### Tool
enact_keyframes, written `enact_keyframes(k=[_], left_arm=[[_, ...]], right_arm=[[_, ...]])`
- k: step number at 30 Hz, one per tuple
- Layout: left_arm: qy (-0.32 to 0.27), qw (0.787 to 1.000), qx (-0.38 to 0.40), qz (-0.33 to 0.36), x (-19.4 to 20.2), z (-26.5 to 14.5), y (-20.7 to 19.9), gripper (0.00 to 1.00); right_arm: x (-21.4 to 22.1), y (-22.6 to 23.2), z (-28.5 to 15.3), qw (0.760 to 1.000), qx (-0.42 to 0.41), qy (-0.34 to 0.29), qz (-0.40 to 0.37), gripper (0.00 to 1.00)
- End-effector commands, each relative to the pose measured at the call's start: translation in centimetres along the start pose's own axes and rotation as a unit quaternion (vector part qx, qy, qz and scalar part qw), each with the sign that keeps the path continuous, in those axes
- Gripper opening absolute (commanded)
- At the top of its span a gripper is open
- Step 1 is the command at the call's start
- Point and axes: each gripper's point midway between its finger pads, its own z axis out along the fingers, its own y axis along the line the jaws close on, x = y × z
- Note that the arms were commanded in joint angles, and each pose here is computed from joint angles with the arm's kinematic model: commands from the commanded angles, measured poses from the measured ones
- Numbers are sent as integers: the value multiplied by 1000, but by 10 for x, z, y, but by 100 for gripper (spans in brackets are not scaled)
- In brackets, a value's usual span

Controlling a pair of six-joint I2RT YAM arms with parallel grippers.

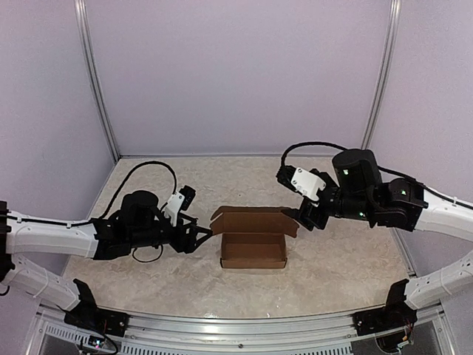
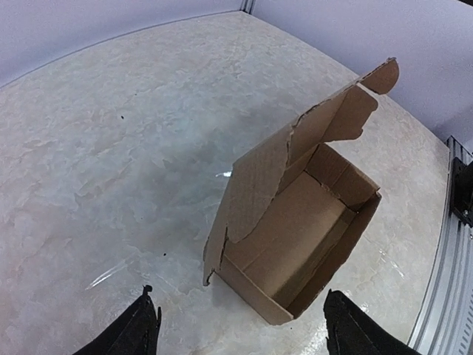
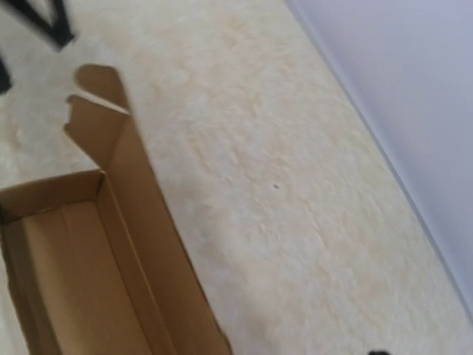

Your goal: Fold the paper box

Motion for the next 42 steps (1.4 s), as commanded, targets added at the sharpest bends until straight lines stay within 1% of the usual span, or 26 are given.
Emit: enact_keyframes(k=[1, 4, 7, 11, 14, 18, 21, 28, 32, 40, 42], left_arm=[[-25, 998, 32, 38, -8, 13, -7, 69], [-21, 998, 36, 44, -2, 24, -5, 63], [-24, 998, 36, 45, 0, 33, -2, 52], [-13, 998, 34, 43, 4, 46, 1, 43], [-17, 999, 21, 43, 4, 49, 5, 38], [-18, 999, 7, 45, 2, 51, 10, 35], [-25, 999, 2, 46, -3, 51, 12, 32], [-28, 998, -3, 52, -9, 54, 13, 27], [-27, 998, -1, 52, -9, 56, 12, 24], [-22, 998, -1, 55, -6, 57, 12, 14], [-21, 998, 0, 56, -6, 56, 12, 10]], right_arm=[[2, -12, -22, 993, 9, -56, 99, 74], [17, -16, -26, 989, 14, -54, 137, 74], [39, -19, -20, 982, 18, -31, 185, 74], [61, -15, -8, 969, -2, -5, 247, 73], [73, -8, -2, 961, -14, 2, 276, 72], [86, 8, 6, 948, -53, 6, 313, 71], [97, 15, 13, 940, -64, 10, 336, 70], [106, 19, 26, 927, -84, 9, 365, 66], [111, 17, 35, 923, -87, 12, 375, 61], [124, 12, 52, 919, -78, 26, 385, 52], [125, 14, 55, 919, -84, 28, 384, 48]])
